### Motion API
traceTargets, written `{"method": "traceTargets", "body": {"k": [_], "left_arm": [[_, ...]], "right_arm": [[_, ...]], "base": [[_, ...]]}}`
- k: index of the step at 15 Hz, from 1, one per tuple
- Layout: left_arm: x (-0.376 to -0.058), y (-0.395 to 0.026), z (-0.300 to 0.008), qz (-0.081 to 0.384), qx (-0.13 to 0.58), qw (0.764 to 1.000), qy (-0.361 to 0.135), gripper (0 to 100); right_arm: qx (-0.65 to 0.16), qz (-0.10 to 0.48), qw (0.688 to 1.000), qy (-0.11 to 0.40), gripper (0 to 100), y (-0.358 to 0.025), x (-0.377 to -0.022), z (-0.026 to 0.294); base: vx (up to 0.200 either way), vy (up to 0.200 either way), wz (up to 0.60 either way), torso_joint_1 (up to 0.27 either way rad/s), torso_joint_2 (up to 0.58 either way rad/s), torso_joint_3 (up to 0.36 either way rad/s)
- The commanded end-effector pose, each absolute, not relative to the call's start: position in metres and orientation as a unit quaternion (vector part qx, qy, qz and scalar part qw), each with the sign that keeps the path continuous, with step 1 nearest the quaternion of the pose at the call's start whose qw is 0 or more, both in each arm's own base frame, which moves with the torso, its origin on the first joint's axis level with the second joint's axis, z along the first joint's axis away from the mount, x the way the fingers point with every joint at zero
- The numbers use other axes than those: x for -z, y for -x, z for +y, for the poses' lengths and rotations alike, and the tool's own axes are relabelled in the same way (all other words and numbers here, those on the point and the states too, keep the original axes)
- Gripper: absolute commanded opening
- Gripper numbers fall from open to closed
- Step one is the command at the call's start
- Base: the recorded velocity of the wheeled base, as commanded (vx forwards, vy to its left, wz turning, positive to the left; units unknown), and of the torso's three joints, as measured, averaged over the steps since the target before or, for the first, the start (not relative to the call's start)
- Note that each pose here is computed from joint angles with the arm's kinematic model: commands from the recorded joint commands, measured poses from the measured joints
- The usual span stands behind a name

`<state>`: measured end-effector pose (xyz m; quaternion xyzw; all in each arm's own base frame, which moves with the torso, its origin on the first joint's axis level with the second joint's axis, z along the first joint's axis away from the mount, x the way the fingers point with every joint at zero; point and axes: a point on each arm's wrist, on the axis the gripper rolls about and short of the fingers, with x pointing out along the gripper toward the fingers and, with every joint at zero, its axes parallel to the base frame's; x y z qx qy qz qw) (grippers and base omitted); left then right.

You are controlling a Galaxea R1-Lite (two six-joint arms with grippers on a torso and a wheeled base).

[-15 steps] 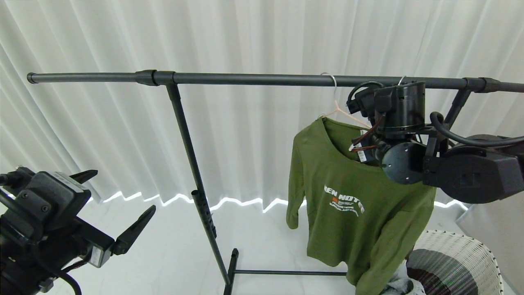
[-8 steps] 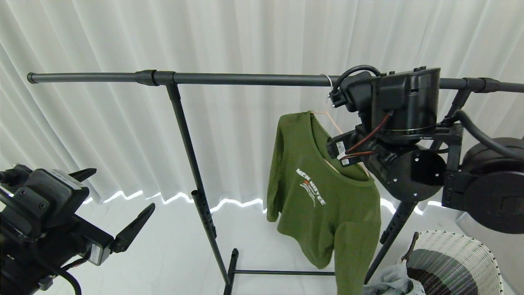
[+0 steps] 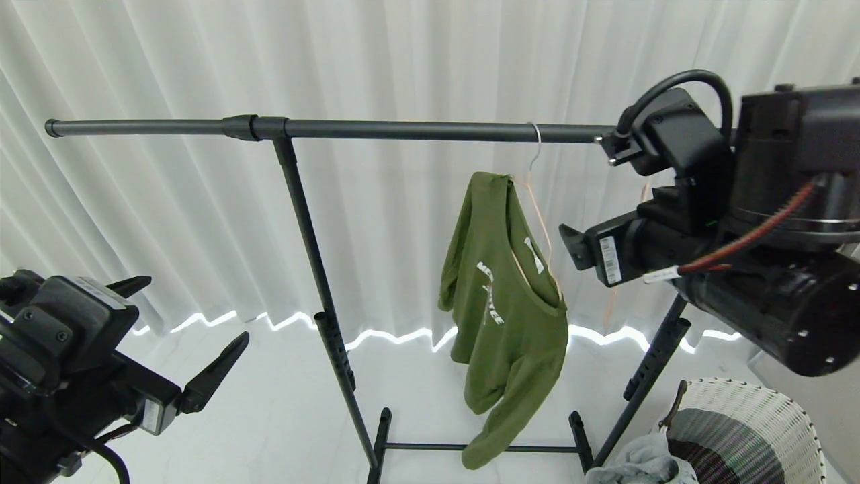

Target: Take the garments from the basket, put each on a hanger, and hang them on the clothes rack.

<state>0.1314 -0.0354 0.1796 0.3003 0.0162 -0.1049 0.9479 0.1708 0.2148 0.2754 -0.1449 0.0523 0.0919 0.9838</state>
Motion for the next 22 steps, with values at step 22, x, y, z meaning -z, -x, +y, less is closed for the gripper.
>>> {"method": "traceTargets", "body": {"k": [22], "left_arm": [[-0.177,-0.126,-0.028,0.02,0.084,0.953,-0.291,100]], "right_arm": [[0.001,0.237,0.944,0.231,100,-0.078,-0.21,0.015]], "base": [[-0.082,0.0,0.0,0.001,0.0,0.002]]}}
